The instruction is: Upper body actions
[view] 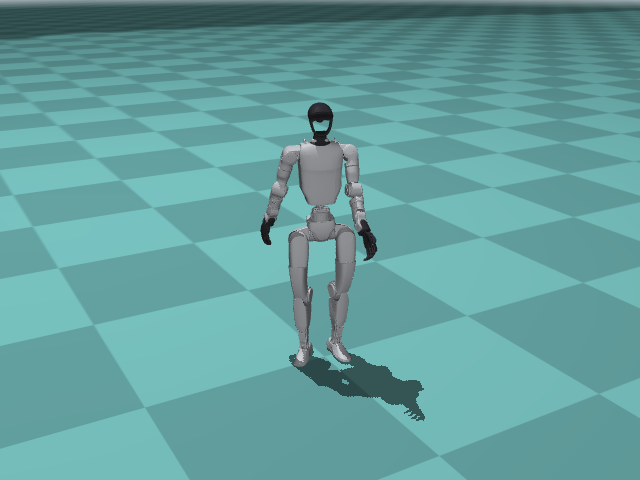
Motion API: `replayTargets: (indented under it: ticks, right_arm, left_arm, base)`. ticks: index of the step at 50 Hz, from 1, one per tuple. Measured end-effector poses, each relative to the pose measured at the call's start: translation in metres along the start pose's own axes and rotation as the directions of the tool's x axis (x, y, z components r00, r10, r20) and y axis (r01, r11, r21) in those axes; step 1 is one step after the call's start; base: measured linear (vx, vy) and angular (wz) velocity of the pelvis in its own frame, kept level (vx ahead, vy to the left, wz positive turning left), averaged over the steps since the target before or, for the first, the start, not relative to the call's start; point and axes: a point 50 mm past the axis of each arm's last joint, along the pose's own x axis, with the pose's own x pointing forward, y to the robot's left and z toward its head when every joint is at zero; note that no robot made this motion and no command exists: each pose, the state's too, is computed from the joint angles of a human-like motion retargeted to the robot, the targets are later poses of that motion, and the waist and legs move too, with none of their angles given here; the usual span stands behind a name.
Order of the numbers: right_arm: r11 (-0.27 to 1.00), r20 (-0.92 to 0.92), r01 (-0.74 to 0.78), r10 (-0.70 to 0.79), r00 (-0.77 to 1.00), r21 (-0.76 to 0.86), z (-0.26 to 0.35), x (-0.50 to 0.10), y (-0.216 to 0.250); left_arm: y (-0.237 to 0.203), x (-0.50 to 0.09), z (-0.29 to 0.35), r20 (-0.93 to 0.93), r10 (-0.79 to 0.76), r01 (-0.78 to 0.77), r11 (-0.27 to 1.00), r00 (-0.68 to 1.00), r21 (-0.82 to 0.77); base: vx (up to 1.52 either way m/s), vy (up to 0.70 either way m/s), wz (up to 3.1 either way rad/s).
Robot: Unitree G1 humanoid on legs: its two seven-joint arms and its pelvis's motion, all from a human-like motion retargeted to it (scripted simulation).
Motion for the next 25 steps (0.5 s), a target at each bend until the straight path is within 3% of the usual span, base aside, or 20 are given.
replayTargets:
  ticks: [5,11,17,25]
  right_arm:
    - [0.998,-0.068,0.042,-0.038,0.997,0.053,-0.009,0.0,-0.003]
    - [0.999,0.112,0.004,0.001,0.994,-0.044,0.049,-0.009,0.012]
    - [0.97,0.377,0.021,0.074,0.923,-0.242,0.132,-0.039,0.023]
    - [0.849,0.616,0.157,0.226,0.755,-0.505,0.237,-0.112,0.023]
  left_arm:
    - [0.006,0.0,-0.004,0.001,0.019,-0.019,0.999,1.0,0.051]
    - [0.034,-0.023,-0.09,-0.339,0.019,-0.025,1.0,0.941,-0.013]
    - [0.068,-0.092,-0.193,-0.717,-0.04,-0.136,0.973,0.695,-0.186]
    - [0.128,-0.199,-0.272,-0.924,0.046,-0.32,0.944,0.379,-0.084]
  base:
    - [-0.03,0.04,-0.3]
    - [-0.01,0.01,-0.08]
    - [0.0,0.0,0.03]
    - [0.0,0.0,0.0]
